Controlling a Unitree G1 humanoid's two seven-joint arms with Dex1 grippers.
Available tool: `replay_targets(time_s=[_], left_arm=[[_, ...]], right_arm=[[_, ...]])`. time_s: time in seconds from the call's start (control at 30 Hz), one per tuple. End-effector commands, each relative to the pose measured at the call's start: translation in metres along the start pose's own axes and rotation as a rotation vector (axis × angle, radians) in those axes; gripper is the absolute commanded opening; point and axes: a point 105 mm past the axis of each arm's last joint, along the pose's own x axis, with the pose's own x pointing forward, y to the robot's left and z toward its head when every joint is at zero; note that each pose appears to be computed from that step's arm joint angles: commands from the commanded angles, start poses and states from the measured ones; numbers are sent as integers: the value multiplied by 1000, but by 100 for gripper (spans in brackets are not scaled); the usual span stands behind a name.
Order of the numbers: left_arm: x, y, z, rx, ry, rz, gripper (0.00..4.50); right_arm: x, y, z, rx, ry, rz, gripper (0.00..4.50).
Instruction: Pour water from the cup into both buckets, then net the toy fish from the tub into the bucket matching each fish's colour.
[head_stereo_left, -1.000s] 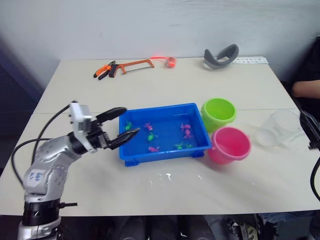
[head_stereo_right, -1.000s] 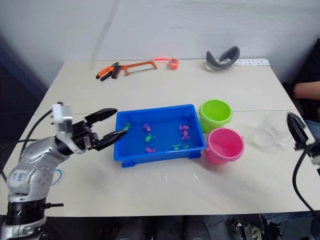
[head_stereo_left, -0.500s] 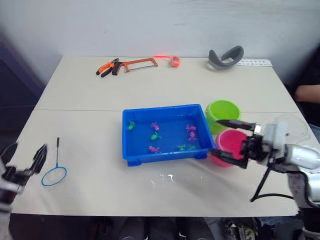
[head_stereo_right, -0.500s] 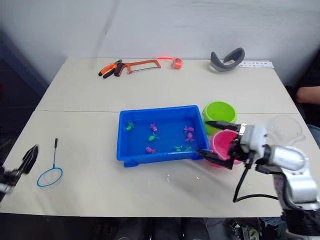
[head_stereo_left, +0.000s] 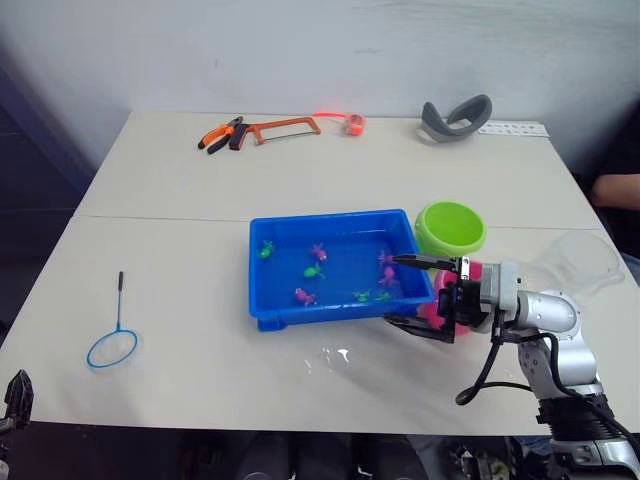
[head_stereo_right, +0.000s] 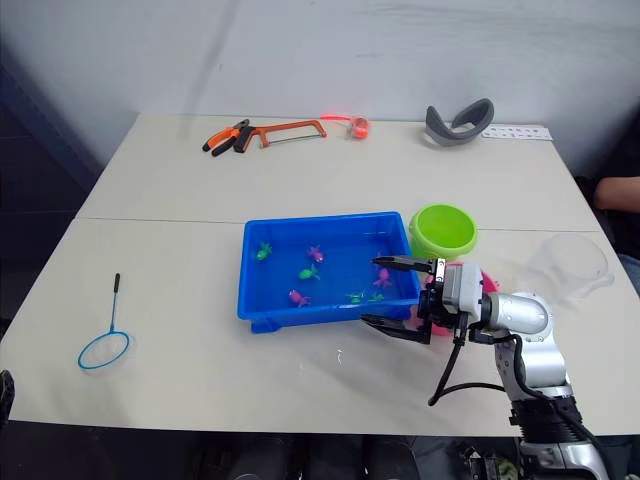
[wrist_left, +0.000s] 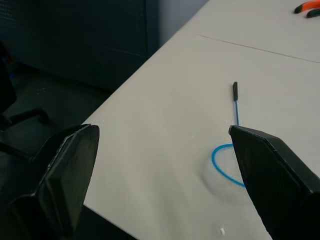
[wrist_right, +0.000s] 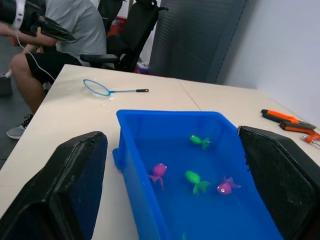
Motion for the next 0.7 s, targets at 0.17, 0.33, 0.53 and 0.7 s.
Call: replay_targets(time_s=[0.17,0.33,0.53,0.7], left_arm=[[57,-51,11,32,206,-134,450],[99,-76,-19,57,466,-209,450],[135,-88,-29,98,553,-223,450],[150,-89,-38,188,598,-221,450]], right_arm=[[-7,11,7,-63,18,8,443],[-6,18,19,-81,41,-11,443],[-2,19,29,-90,65,-53,443],[-6,20,31,-86,76,-73,443]])
